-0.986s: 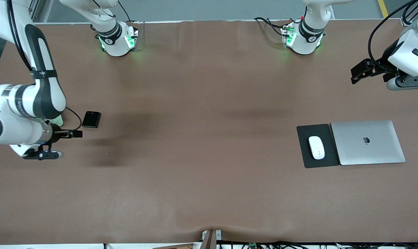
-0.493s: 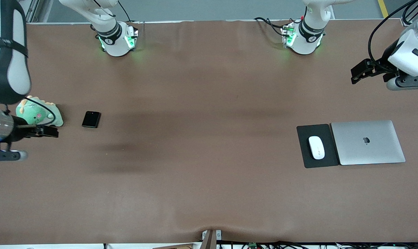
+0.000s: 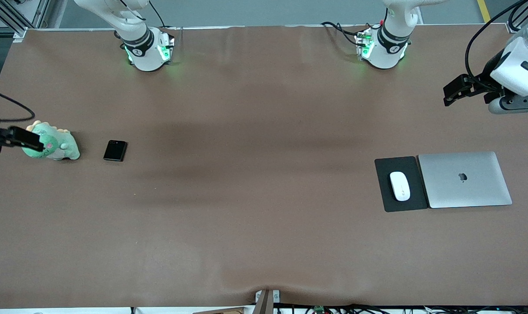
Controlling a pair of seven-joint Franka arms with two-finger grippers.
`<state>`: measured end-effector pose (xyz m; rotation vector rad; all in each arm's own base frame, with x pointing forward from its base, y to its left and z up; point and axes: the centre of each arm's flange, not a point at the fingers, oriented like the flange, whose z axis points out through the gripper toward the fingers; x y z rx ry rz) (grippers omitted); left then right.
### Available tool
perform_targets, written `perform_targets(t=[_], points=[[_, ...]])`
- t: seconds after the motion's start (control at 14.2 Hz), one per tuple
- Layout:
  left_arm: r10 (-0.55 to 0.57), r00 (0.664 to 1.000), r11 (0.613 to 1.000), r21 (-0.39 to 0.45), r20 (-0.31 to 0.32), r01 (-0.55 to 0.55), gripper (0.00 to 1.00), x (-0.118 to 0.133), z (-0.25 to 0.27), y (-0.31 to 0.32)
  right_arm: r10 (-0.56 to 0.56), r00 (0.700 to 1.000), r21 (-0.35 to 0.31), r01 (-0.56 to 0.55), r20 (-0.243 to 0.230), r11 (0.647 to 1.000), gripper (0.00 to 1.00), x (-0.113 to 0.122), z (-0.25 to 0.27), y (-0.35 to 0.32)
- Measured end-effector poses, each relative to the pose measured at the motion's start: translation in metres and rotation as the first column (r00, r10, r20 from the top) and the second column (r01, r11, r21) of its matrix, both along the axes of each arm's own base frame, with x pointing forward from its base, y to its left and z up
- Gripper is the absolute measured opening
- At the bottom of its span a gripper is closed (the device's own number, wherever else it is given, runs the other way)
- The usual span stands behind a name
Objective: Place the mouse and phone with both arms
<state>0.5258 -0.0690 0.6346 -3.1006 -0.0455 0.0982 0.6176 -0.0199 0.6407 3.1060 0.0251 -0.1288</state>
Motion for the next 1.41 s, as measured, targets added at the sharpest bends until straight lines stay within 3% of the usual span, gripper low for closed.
perform_targets(t=[0.28, 0.56, 0.92, 1.06, 1.41], points=[[0.000, 1.000, 1.000, 0.000, 0.000, 0.000, 1.00, 0.000, 0.000, 0.000, 0.034, 0.997, 0.012, -0.033, -0.074, 0.999, 1.00, -0.048, 0.035, 0.031], [0.000, 1.000, 1.000, 0.000, 0.000, 0.000, 1.00, 0.000, 0.000, 0.000, 0.032, 0.996, 0.055, -0.028, -0.084, 0.998, 1.00, -0.064, 0.012, 0.038], [-0.021, 1.000, 1.000, -0.001, -0.001, 0.021, 1.00, 0.000, 0.000, 0.000, -0.004, 0.994, 0.061, 0.011, -0.112, 0.998, 1.00, -0.084, -0.002, 0.019], [-0.043, 0.999, 0.999, -0.003, -0.002, 0.043, 1.00, 0.000, 0.000, 0.000, -0.015, 0.994, 0.064, 0.022, -0.111, 0.998, 1.00, -0.087, -0.002, 0.013], [-0.045, 0.999, 0.999, -0.004, 0.004, 0.045, 1.00, 0.001, 0.002, 0.002, -0.010, 0.999, 0.069, 0.014, -0.053, 0.998, 1.00, -0.094, -0.009, 0.017]])
